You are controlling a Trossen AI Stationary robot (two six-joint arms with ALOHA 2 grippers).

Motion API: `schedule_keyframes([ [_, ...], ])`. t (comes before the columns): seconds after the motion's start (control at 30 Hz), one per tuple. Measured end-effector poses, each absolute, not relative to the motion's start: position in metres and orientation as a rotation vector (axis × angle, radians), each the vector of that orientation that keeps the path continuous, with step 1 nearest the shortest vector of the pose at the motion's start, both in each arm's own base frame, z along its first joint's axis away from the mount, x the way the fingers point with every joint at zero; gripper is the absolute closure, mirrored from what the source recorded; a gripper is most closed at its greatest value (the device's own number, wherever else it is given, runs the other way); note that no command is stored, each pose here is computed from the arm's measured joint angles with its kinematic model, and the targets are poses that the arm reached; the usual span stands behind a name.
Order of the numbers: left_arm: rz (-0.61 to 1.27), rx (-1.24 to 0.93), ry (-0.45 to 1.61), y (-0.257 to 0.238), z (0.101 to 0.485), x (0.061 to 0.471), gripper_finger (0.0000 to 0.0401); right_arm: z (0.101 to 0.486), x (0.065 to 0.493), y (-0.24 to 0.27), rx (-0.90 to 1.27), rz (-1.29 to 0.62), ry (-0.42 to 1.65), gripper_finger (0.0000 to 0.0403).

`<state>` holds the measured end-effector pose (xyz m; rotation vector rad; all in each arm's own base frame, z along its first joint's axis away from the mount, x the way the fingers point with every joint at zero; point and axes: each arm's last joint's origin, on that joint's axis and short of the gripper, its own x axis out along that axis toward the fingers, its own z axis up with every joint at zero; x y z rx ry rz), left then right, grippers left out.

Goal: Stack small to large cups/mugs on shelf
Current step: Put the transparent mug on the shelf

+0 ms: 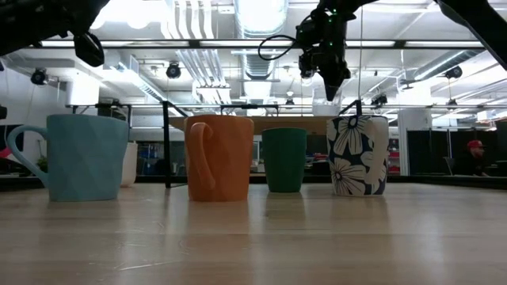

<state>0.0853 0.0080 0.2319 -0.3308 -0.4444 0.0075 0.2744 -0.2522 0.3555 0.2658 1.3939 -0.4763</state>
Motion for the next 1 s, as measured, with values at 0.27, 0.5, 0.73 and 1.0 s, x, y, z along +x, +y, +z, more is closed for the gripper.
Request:
schedule_keyframes([
  [0.27, 0.008, -0.331, -0.445, 0.0080, 0.2319, 0.0853, 0.0401, 0.3554, 0.2748, -0.2517, 0.262, -0.474, 1.396, 0.0394],
  [0.5, 0.008, -0.331, -0.444, 0.0080, 0.2319, 0.0853, 0.0401, 0.3553, 0.2749, -0.2519, 0.248, -0.463, 1.398, 0.0394],
  [0.73, 0.008, -0.331, -0.445, 0.0080, 0.2319, 0.0853, 0.0401, 0.3553, 0.2753, -0.2522, 0.244, -0.463, 1.394, 0.0387],
  [1.0, 0.008, -0.331, -0.445, 0.0080, 0.2319, 0.0853, 0.0401, 0.3552, 0.2753, -0.2522, 0.245, -0.464, 1.394, 0.0350],
])
